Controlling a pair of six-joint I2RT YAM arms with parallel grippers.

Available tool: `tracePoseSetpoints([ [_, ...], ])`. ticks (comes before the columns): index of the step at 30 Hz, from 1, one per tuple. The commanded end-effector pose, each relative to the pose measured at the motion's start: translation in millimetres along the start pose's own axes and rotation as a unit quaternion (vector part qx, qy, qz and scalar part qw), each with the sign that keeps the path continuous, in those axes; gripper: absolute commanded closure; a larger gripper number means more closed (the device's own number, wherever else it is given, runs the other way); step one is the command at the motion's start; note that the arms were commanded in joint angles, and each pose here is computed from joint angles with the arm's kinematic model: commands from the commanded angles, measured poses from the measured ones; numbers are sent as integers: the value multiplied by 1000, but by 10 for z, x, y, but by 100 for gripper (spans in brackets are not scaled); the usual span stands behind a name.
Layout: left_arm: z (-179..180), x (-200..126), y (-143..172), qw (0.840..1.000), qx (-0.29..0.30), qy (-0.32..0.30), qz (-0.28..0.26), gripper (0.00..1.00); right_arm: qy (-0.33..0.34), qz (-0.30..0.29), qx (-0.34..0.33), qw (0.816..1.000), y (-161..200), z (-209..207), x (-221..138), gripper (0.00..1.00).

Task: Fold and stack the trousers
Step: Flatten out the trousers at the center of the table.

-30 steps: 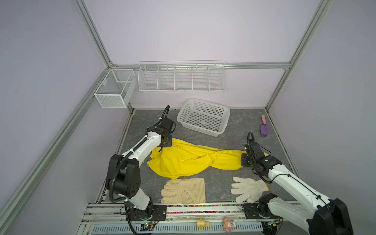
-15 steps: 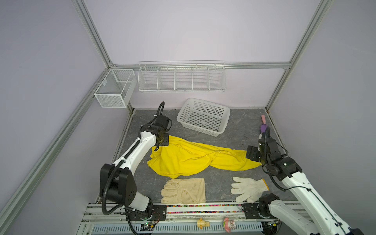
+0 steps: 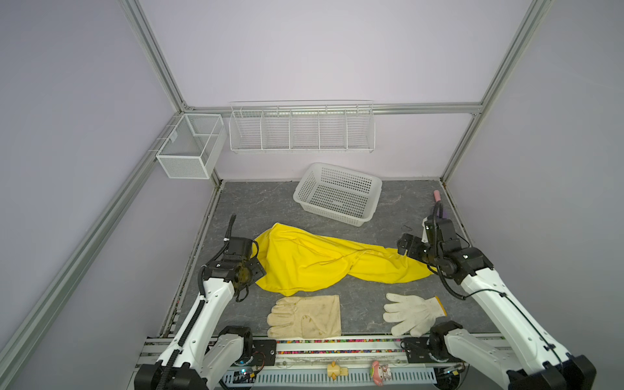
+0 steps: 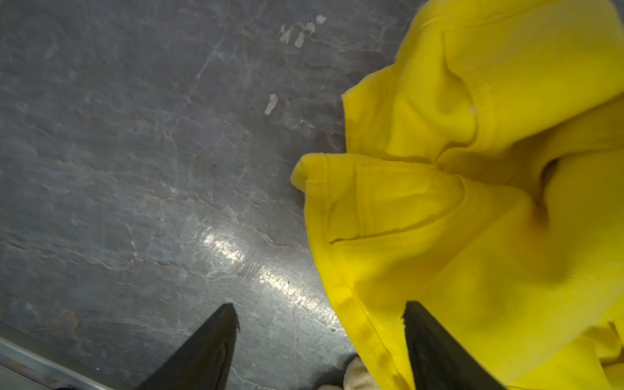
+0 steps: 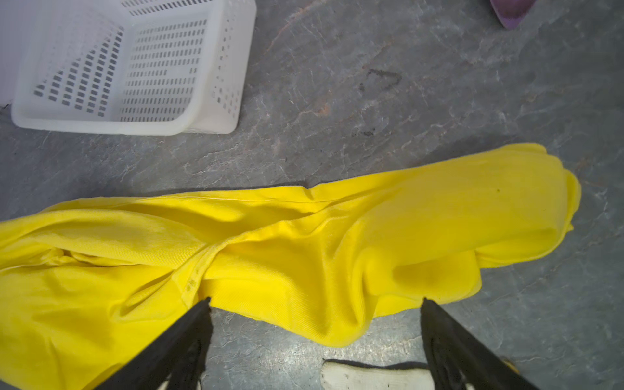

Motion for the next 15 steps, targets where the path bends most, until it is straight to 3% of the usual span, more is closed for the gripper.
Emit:
tracePoseSetpoints([
  [1,-83,109,-66,994,-69,79,-11,23,18,16,62,998,95,-136,68,3],
  [8,-104,459,-34,990,-102,99,12,31,29,38,111,993,168,-232,176,3],
  [11,-89,579,-18,989,-106,98,20,44,22,48,131,990,199,-224,220,4],
  [15,-148,565,-54,988,-104,114,26,71,13,64,147,987,219,-195,283,10],
])
Point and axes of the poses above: each gripper's point midway between its finger pads, its own x axis out along the fingers, its own z axis along the line the jaws close on, y = z × x, the point moved 8 cm from there along -x, back along the fingers, and after that the axes turned 1 degree about x, right-handed, at the moved point
